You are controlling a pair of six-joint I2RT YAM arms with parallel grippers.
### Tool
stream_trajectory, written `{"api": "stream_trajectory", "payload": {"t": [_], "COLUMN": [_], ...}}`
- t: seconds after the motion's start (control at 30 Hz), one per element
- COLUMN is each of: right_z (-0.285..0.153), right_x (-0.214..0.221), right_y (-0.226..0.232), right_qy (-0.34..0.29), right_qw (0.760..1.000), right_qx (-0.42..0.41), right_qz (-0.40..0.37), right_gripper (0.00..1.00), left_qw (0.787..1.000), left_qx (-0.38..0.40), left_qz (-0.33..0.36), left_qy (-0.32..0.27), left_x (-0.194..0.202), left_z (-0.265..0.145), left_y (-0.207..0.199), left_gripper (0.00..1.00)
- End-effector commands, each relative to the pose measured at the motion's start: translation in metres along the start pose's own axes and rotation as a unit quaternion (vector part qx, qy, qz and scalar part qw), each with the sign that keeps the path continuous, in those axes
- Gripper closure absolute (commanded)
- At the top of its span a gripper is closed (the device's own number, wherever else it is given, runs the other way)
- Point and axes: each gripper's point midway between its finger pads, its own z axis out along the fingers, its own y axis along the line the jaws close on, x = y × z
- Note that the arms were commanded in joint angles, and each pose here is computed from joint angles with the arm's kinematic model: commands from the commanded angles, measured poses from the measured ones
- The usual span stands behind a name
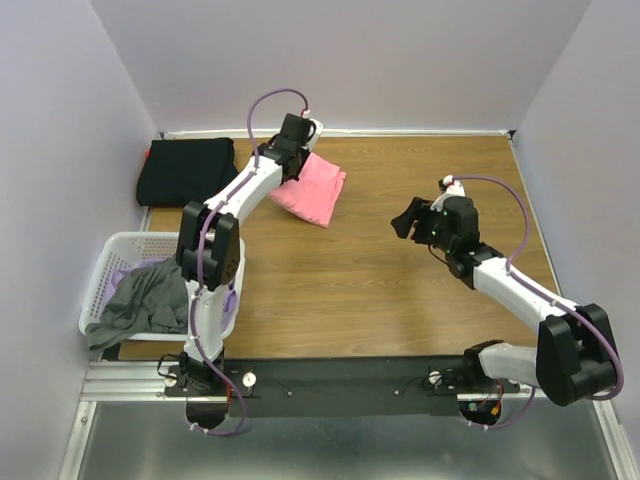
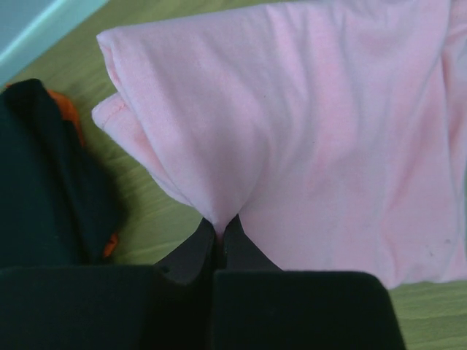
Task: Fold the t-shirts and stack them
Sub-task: Neatly place the folded tshirt to the corner
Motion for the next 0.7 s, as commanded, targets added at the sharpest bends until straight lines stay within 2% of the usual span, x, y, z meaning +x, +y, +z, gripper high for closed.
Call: {"api": "stream_trajectory", "payload": {"t": [0.0, 0.33, 0.67], "right_z": [-0.005, -0.008, -0.004], "right_x": [-0.001, -0.004, 0.0], "right_y": [0.008, 0.01, 0.01], "right_qy": [-0.007, -0.015, -0.008], "right_qw": [1.0, 1.0, 1.0], "right_qx": [-0.018, -0.025, -0.025], "right_qz": [0.004, 0.004, 0.005], "right_gripper": [0.25, 0.25, 0.25], "left_qw": [0.998, 0.995, 0.994], "left_qx": [-0.047, -0.09, -0.105], "left_qz": [0.017, 0.007, 0.0], "left_qy": [0.035, 0.043, 0.013], "left_x": [0.006, 0.005, -0.024], "left_z": [-0.002, -0.006, -0.028], "left_y": [0.036, 0.097, 0.143], "left_gripper": [1.0, 1.0, 1.0]}}
